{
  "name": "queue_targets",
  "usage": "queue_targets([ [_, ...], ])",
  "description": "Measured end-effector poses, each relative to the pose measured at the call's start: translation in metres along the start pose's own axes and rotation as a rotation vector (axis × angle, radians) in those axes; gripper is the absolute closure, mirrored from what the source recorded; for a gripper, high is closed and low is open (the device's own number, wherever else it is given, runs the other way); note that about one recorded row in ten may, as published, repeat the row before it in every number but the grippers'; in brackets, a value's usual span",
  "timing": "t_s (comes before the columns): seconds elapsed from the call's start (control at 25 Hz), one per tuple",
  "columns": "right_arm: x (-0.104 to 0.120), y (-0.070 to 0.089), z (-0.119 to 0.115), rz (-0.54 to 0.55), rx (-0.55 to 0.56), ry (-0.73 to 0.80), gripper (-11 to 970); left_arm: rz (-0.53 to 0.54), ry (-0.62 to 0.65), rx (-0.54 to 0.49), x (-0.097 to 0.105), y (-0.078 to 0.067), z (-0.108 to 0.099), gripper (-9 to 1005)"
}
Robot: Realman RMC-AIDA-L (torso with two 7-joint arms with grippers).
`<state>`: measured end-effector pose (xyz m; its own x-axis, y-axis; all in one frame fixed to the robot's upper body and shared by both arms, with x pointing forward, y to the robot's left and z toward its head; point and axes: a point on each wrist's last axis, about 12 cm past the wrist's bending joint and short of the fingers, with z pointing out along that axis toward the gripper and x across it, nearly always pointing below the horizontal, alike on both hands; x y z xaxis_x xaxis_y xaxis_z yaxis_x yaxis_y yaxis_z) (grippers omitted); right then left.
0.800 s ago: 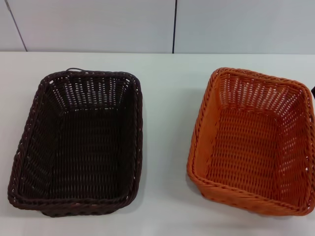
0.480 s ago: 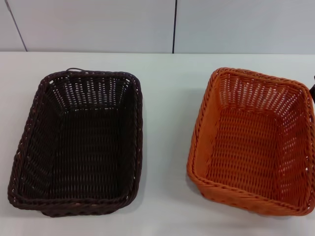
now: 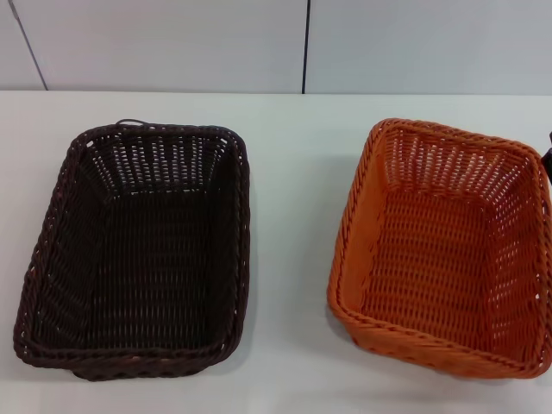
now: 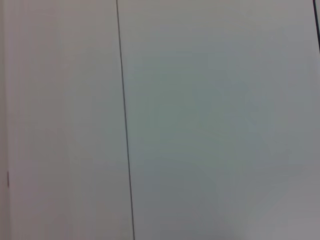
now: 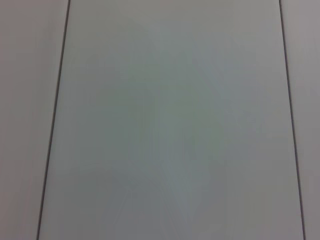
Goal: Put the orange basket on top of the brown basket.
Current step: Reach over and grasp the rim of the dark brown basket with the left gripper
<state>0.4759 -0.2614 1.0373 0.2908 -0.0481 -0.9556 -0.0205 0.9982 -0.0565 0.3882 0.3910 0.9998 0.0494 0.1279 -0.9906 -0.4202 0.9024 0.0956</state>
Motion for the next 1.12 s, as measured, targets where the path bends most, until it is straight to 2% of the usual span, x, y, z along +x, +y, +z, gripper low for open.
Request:
queue_targets([
  [1.12, 0.0014, 0.0002, -0.0060, 0.000, -0.001, 0.012, 183, -0.005, -0.002, 0.004, -0.0003, -0.0020, 0.0007, 205],
])
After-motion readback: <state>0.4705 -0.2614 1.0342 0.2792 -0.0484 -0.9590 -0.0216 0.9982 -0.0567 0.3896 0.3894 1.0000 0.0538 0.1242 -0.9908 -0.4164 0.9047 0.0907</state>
